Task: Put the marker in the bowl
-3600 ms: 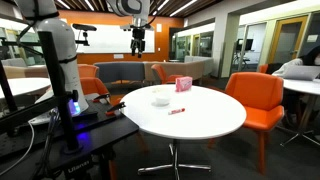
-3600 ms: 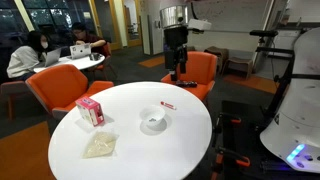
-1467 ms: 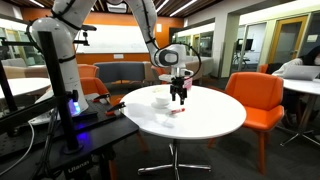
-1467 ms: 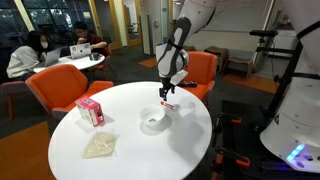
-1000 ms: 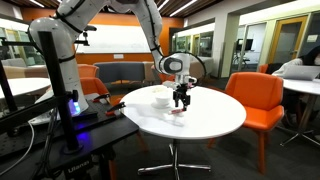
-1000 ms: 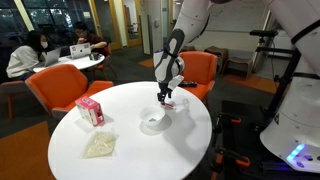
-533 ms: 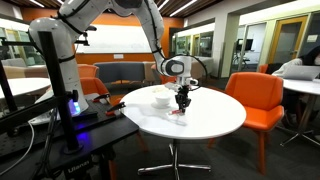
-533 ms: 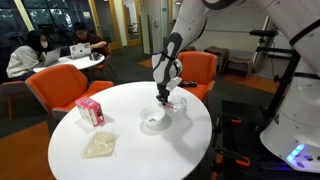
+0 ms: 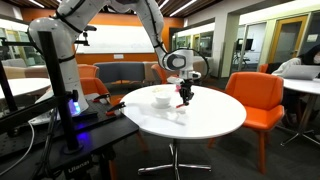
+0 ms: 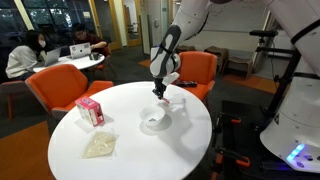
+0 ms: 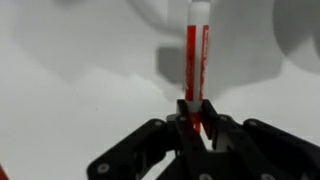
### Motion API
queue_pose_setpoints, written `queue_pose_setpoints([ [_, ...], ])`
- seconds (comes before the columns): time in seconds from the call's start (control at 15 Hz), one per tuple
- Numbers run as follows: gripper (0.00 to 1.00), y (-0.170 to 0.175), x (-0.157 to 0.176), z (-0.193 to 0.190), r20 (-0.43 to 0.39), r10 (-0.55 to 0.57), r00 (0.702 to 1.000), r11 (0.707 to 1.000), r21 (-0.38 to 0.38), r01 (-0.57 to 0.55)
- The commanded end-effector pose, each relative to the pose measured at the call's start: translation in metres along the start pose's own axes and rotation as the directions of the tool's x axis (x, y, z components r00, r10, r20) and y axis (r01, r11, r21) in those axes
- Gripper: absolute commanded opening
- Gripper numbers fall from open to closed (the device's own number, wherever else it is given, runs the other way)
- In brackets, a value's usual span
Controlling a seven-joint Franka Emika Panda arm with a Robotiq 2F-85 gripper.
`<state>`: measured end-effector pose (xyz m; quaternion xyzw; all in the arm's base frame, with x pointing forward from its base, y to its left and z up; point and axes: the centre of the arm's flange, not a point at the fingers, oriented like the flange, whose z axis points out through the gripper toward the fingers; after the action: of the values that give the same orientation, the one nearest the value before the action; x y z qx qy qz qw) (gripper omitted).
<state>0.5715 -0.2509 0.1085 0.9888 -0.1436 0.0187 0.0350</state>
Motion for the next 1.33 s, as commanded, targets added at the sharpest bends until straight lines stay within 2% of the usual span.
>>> queue_pose_setpoints([
  [0.0,0.05,-0.018,-0.009,-0.061,-0.081,0.068,0.994,0.996,0.057,-0.063],
  [0.2,0.05,-0.052,-0.013,-0.102,-0.186,0.098,0.978,0.991,0.109,-0.079],
  [0.27,0.05,-0.067,-0.016,-0.109,-0.197,0.11,0.974,0.987,0.137,-0.084],
  [0.47,0.05,-0.115,-0.034,-0.107,-0.216,0.143,0.966,0.98,0.168,-0.107],
  [0.67,0.05,-0.15,-0.057,-0.091,-0.237,0.147,0.96,0.983,0.14,-0.116],
  [0.93,0.05,-0.16,-0.078,-0.068,-0.219,0.157,0.963,0.986,0.086,-0.141],
  [1.27,0.05,-0.156,-0.079,-0.047,-0.176,0.145,0.974,0.989,0.06,-0.136],
])
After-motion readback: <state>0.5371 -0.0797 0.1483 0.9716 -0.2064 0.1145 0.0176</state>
